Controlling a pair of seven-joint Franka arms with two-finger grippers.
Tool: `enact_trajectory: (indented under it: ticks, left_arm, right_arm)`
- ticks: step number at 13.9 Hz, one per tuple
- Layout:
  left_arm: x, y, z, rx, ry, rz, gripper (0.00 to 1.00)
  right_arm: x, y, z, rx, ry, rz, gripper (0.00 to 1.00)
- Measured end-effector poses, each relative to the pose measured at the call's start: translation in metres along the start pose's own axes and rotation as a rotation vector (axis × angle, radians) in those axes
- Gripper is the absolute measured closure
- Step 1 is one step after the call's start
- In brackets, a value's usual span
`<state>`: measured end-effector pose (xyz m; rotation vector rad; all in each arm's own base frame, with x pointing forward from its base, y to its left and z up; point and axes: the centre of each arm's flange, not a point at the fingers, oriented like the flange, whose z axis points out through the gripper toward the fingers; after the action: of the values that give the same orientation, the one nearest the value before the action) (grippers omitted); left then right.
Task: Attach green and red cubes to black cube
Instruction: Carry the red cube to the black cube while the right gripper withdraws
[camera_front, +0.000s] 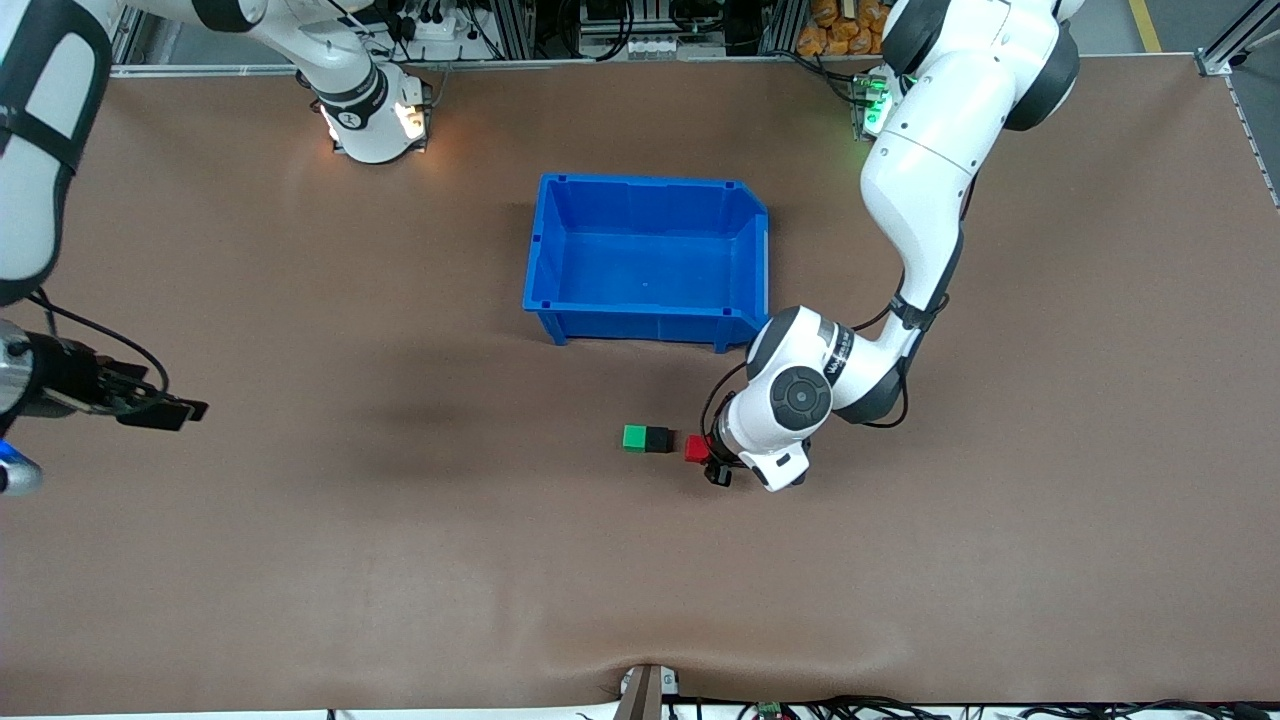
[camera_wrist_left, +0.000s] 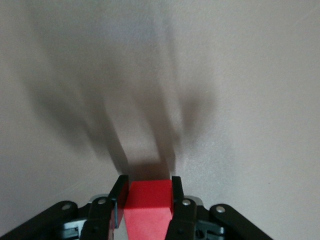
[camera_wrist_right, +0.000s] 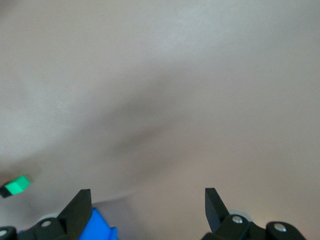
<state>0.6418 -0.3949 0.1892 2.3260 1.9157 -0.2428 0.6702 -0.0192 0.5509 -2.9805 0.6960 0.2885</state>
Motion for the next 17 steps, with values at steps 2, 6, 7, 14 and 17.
enact_trajectory:
  ticks: [2,6,7,14,17]
  left_arm:
    - [-0.007,-0.003,0.002,0.002,0.001,0.001,0.61]
    - [-0.009,-0.001,0.0,-0.009,0.002,-0.002,0.61]
    - [-0.007,0.001,-0.001,-0.015,0.004,-0.004,0.61]
    - [-0.008,0.004,-0.001,-0.031,0.001,-0.034,0.61]
    - [-0.01,0.003,0.005,-0.038,-0.003,-0.04,0.61]
  right_arm:
    - [-0.016,-0.005,-0.01,-0.021,-0.011,-0.028,0.0]
    - [-0.04,-0.005,-0.037,-0.003,-0.001,-0.053,0.0]
    - [-0.046,-0.003,-0.043,0.0,-0.009,-0.058,0.0]
    - [-0.055,0.009,-0.051,-0.016,-0.03,-0.058,0.0]
    - [-0.056,0.008,-0.05,-0.067,-0.015,-0.071,0.0]
